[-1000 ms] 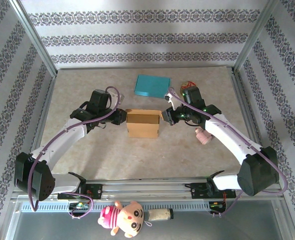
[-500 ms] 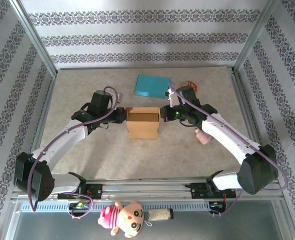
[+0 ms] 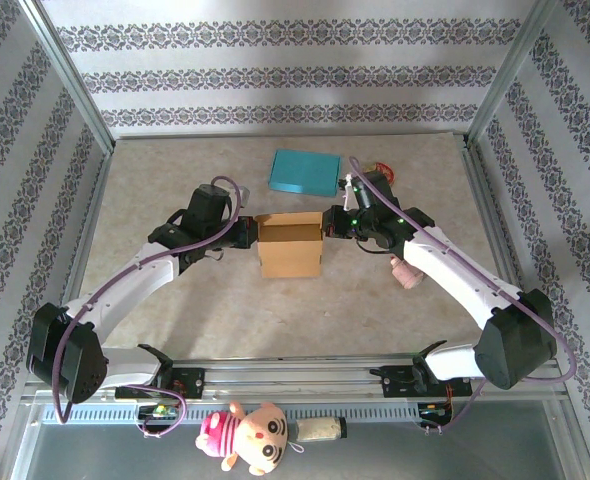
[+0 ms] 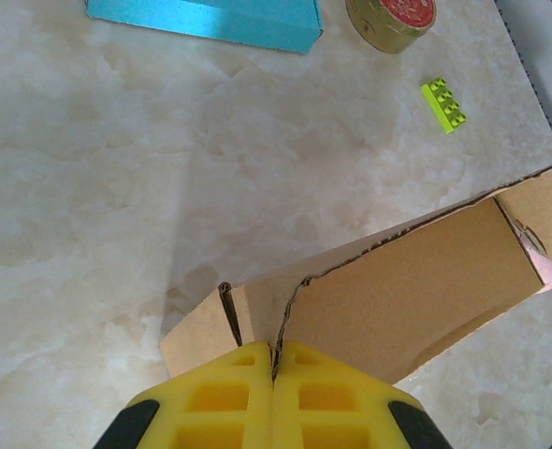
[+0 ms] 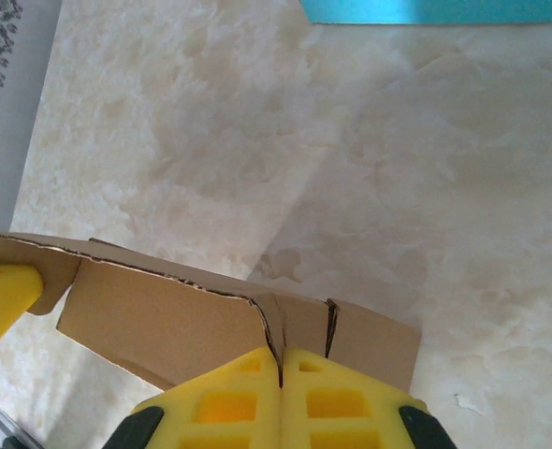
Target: Fold the paper box
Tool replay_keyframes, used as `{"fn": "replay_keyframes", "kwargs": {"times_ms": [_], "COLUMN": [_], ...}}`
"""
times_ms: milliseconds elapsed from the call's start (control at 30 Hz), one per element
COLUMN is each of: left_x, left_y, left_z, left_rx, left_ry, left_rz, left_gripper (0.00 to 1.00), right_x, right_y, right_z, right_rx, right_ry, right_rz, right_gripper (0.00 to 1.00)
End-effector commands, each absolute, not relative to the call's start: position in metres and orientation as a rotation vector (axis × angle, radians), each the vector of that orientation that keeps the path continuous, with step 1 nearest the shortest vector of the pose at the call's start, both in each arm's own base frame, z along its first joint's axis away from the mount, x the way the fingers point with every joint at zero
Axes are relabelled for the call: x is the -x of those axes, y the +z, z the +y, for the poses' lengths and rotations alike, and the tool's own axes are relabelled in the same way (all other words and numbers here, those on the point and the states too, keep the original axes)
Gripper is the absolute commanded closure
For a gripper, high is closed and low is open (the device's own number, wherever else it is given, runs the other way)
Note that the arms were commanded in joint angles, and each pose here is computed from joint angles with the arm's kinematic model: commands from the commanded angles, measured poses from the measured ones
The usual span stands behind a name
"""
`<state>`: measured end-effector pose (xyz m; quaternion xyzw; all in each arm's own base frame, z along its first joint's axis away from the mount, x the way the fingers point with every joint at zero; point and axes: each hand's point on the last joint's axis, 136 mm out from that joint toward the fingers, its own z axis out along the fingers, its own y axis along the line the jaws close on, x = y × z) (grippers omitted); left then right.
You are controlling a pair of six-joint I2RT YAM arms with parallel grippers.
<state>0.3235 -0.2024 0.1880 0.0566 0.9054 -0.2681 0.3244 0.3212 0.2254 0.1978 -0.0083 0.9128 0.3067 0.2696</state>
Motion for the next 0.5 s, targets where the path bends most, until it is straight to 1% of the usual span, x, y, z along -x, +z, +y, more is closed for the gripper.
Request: {"fn": "replay_keyframes", "kwargs": {"times_ms": [0, 467], "left_x": [-0.3182, -0.3142], "left_y": [0.1874, 0.1867], "left_z": [-0.1996, -0.1996], "left_rx": [-0.141, -0.13], "left_ry": [-0.678, -0.693], "left_rz": [2.379, 2.372], "left_gripper": [1.0, 1.0], "right_x": [-0.3211, -0.3148], "right_y": [0.2075, 0.2008], "right_z": [0.2258, 0.2289], "right_rx": [-0.103, -0.164], "right_ry": [0.861, 0.879], "right_rz": [2.442, 2.467], "right_gripper": [0.95, 0.94]}}
